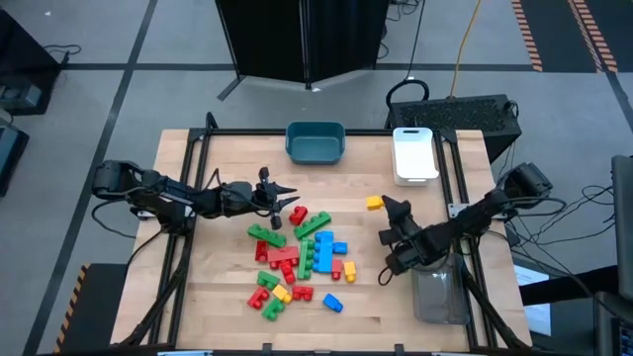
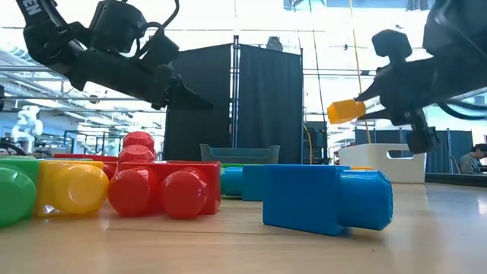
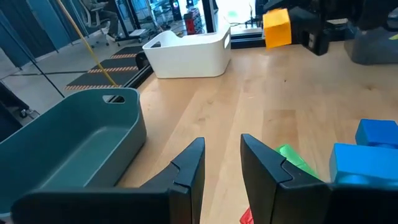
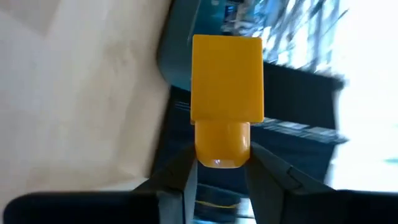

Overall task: Sort blocks by size
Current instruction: Put the one stud yellow game piece into the white bin

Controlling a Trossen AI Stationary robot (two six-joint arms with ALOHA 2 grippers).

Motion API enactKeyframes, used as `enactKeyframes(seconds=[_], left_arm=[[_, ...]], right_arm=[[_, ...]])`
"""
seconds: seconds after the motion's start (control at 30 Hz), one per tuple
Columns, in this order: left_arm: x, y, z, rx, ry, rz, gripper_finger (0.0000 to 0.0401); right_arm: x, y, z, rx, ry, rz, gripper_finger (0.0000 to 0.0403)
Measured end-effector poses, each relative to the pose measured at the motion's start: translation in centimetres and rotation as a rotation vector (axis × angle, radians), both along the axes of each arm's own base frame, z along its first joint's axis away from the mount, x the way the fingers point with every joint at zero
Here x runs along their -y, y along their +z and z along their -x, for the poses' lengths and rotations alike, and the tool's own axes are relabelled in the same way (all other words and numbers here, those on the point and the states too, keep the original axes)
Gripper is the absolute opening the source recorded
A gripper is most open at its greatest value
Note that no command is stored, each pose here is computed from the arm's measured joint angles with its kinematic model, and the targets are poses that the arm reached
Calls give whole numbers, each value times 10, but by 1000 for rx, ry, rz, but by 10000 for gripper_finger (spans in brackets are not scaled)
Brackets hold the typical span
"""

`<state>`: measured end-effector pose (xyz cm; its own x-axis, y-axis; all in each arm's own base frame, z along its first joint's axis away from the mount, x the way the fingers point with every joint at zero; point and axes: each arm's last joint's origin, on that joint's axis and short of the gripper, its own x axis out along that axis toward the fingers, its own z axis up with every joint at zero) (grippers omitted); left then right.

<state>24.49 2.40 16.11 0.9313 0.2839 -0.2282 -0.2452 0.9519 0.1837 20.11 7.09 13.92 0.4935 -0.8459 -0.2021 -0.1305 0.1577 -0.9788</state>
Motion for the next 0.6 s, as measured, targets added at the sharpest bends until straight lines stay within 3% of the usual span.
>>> enactKeyframes(seconds=[0.27, 0.5, 0.6], left_arm=[[0, 1, 0, 13, 3, -2, 86], [0, 3, -1, 31, 3, -4, 86], [0, 3, -1, 31, 3, -3, 86]], right_arm=[[22, 29, 4, 217, -74, -558, 90], [44, 58, 19, 302, -79, -1112, 90], [49, 66, 23, 323, -62, -1285, 89]])
